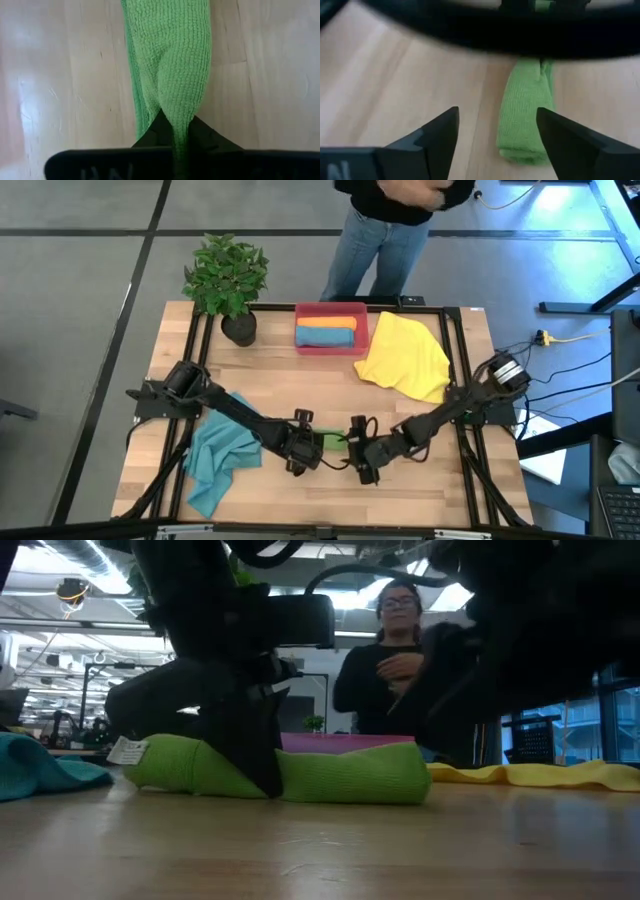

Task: Roll microfiber towels into tight, uniform cylinder then place into a basket
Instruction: Roll the green towel

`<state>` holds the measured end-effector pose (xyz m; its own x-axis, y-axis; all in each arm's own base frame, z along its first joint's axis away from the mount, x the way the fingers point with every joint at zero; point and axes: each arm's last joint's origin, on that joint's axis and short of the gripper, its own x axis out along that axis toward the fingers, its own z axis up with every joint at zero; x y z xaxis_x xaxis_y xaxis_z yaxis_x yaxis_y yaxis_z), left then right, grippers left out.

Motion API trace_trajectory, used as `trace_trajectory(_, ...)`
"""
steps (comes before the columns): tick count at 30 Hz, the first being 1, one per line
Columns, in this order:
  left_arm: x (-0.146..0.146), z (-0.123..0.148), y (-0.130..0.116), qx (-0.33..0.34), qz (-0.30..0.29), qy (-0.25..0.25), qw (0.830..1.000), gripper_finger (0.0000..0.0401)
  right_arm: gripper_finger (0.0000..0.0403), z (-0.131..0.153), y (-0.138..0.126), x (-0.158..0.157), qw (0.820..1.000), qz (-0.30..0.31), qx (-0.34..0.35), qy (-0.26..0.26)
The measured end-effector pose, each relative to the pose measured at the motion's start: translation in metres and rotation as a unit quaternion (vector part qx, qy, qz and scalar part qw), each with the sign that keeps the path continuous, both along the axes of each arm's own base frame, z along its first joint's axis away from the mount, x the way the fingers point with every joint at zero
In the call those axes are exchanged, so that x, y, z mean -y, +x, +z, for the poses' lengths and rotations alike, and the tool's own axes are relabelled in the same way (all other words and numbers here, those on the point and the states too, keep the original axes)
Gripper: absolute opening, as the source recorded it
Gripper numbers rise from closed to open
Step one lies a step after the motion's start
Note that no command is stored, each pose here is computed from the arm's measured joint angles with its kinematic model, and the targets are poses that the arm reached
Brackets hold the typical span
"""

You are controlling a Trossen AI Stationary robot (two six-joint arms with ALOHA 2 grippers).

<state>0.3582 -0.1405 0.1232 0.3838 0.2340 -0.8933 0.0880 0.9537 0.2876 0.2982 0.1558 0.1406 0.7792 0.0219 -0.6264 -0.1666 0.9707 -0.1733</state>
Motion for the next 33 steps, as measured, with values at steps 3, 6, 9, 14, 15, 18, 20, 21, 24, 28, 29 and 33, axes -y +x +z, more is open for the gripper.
trace_trajectory(3, -0.001, 0.000, 0.001, -0.002, 0.000, -0.008, 1.000, 0.0003, 0.0273, -0.016, 0.003, -0.004, 0.999, -0.013, 0.007, -0.037)
trace_trajectory(6, -0.001, 0.000, 0.001, -0.003, -0.001, -0.012, 1.000, 0.0003, 0.0275, -0.026, 0.005, -0.004, 0.996, -0.028, 0.014, -0.087)
trace_trajectory(9, -0.001, 0.001, 0.002, -0.002, -0.003, -0.032, 0.999, 0.0002, 0.0275, -0.031, 0.006, -0.003, 0.993, -0.032, 0.014, -0.110)
trace_trajectory(14, -0.002, 0.001, 0.005, -0.002, -0.005, -0.061, 0.998, 0.0002, 0.0275, -0.039, 0.006, -0.003, 0.991, -0.020, 0.002, -0.130)
trace_trajectory(15, -0.003, 0.001, 0.006, -0.001, -0.005, -0.067, 0.998, 0.0002, 0.0275, -0.042, 0.005, -0.003, 0.991, -0.019, -0.002, -0.133)
trace_trajectory(18, -0.005, 0.002, 0.007, -0.001, -0.003, -0.073, 0.997, 0.0002, 0.0274, -0.047, 0.006, -0.004, 0.990, -0.017, -0.007, -0.141)
trace_trajectory(20, -0.006, 0.002, 0.007, -0.002, -0.004, -0.076, 0.997, 0.0002, 0.0266, -0.049, 0.006, -0.004, 0.989, -0.017, -0.007, -0.149)
trace_trajectory(21, -0.006, 0.002, 0.007, -0.002, -0.004, -0.077, 0.997, 0.0002, 0.0260, -0.050, 0.006, -0.004, 0.988, -0.017, -0.006, -0.156)
trace_trajectory(24, -0.005, 0.002, 0.008, -0.001, -0.007, -0.088, 0.996, 0.0002, 0.0240, -0.050, 0.004, -0.007, 0.982, -0.019, -0.001, -0.187)
trace_trajectory(28, -0.003, 0.002, 0.008, -0.003, -0.012, -0.103, 0.995, 0.0002, 0.0234, -0.047, 0.001, -0.013, 0.971, -0.028, 0.007, -0.236)
trace_trajectory(29, -0.003, 0.002, 0.008, -0.003, -0.012, -0.103, 0.995, 0.0002, 0.0236, -0.047, 0.001, -0.015, 0.971, -0.026, 0.006, -0.239)
trace_trajectory(33, -0.006, 0.002, 0.009, -0.003, -0.009, -0.105, 0.994, 0.0002, 0.0255, -0.042, 0.002, -0.026, 0.968, -0.005, -0.011, -0.252)
